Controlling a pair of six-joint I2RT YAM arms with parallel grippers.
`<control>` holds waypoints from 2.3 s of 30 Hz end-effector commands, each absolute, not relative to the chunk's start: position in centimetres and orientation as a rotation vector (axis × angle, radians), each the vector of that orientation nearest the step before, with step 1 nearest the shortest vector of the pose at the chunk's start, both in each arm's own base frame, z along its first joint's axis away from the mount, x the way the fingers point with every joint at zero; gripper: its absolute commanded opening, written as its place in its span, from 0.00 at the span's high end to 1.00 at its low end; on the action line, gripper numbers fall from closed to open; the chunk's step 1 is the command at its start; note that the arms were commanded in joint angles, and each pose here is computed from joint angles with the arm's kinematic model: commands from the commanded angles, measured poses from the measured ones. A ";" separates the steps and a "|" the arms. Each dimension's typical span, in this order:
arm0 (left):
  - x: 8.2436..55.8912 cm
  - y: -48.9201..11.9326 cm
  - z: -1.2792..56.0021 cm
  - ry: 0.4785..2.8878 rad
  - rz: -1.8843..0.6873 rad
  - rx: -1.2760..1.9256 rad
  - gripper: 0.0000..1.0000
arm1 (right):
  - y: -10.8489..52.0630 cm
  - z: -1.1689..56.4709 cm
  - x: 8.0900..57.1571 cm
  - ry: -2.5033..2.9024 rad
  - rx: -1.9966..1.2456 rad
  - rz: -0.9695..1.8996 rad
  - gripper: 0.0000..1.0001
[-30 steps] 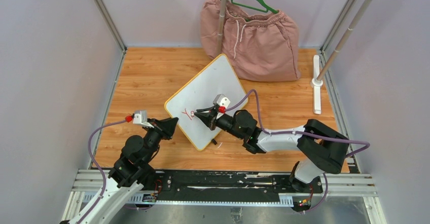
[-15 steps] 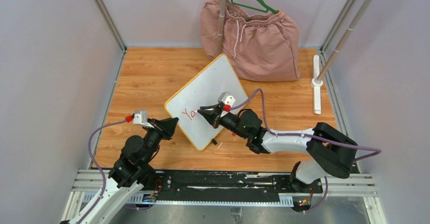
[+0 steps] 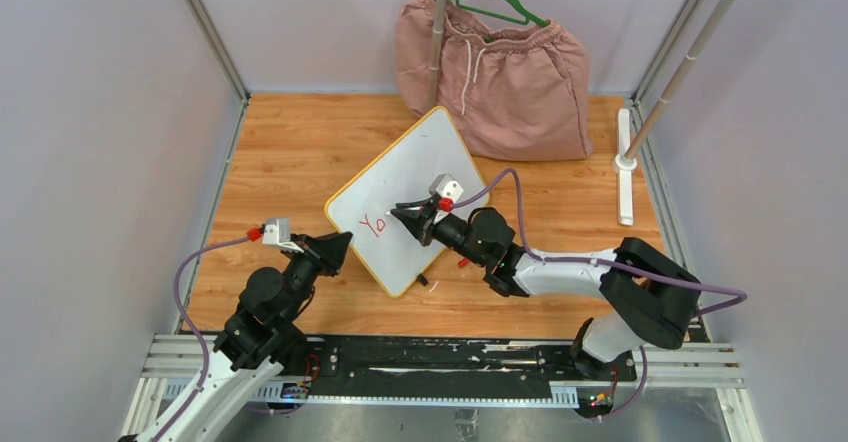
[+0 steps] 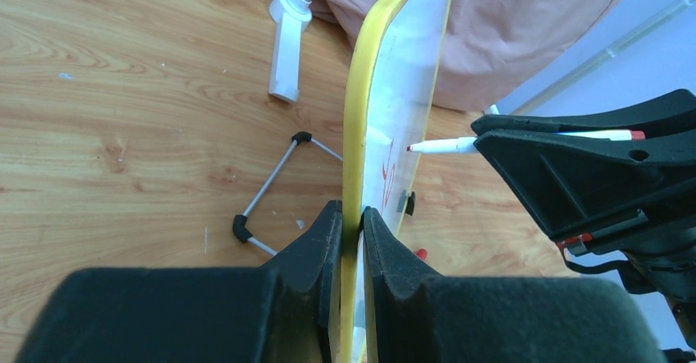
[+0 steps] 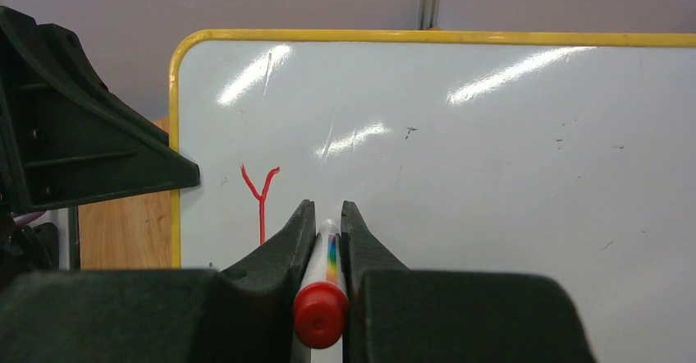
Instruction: Write a sentence on the whiteboard
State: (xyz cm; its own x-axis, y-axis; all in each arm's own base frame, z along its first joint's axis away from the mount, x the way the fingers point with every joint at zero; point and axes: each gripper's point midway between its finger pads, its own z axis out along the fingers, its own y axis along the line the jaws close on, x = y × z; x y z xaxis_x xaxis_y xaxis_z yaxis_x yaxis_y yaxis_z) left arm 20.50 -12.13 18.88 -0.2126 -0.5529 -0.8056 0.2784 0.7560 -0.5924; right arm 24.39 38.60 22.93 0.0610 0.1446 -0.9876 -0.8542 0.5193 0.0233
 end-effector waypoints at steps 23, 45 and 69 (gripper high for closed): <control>20.6 -11.4 19.1 1.609 -0.723 -0.231 1.00 | 37.7 20.3 24.4 1.345 -0.695 0.863 1.00; 20.6 -11.5 19.0 1.611 -0.729 -0.230 1.00 | 37.7 23.1 26.9 1.309 -0.680 0.804 1.00; 20.6 -11.3 19.1 1.610 -0.722 -0.228 1.00 | 36.8 19.8 25.7 1.384 -0.692 0.831 1.00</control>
